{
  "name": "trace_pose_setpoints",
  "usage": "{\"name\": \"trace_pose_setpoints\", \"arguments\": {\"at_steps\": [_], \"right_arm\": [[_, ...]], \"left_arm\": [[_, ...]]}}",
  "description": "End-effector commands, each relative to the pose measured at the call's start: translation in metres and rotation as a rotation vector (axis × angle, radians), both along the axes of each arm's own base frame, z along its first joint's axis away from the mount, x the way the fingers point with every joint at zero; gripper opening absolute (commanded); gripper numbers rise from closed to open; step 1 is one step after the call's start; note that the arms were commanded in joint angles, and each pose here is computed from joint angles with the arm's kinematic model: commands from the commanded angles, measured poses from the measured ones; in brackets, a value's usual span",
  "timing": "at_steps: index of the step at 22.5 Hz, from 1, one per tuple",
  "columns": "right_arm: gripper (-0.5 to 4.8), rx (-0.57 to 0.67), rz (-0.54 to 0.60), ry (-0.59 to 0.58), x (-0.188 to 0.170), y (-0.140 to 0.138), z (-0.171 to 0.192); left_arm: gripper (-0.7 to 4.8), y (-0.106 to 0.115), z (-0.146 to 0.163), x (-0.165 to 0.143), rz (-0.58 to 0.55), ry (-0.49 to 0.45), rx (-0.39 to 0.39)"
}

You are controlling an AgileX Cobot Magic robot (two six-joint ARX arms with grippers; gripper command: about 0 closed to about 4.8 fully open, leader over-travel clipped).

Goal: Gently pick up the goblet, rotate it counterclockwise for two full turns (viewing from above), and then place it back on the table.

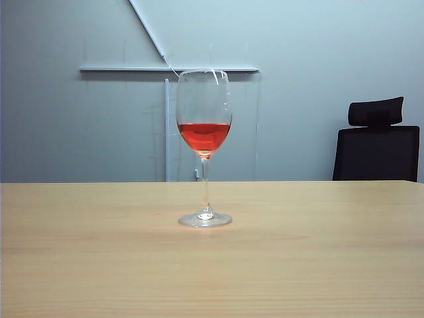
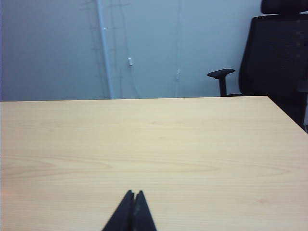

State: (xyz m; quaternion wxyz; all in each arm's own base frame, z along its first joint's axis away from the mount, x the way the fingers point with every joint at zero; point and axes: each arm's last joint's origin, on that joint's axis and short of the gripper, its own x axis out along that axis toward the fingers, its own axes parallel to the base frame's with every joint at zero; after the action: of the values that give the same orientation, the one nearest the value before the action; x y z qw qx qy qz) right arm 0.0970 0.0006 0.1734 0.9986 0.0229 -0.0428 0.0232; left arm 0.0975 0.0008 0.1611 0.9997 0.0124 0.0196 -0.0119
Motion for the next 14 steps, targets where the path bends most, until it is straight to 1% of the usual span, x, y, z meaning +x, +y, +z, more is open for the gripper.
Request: {"name": "trace_pose_setpoints", "arguments": {"at_steps": [1, 4, 14], "right_arm": [[-0.08, -0.002, -0.015, -0.010, -0.0004, -0.0003, 0.0018], [-0.08, -0.001, -0.027, 0.006, -0.0002, -0.0007, 0.0003], [-0.08, -0.001, -0.027, 0.005, -0.0003, -0.0007, 0.0005]], "left_arm": [[-0.05, -0.0002, 0.0022, 0.0000, -0.003, -0.014, 0.001], [-0.05, -0.0002, 0.0022, 0.0000, -0.003, -0.014, 0.001], [-0.05, -0.0002, 0.0022, 0.0000, -0.003, -0.014, 0.001]]}}
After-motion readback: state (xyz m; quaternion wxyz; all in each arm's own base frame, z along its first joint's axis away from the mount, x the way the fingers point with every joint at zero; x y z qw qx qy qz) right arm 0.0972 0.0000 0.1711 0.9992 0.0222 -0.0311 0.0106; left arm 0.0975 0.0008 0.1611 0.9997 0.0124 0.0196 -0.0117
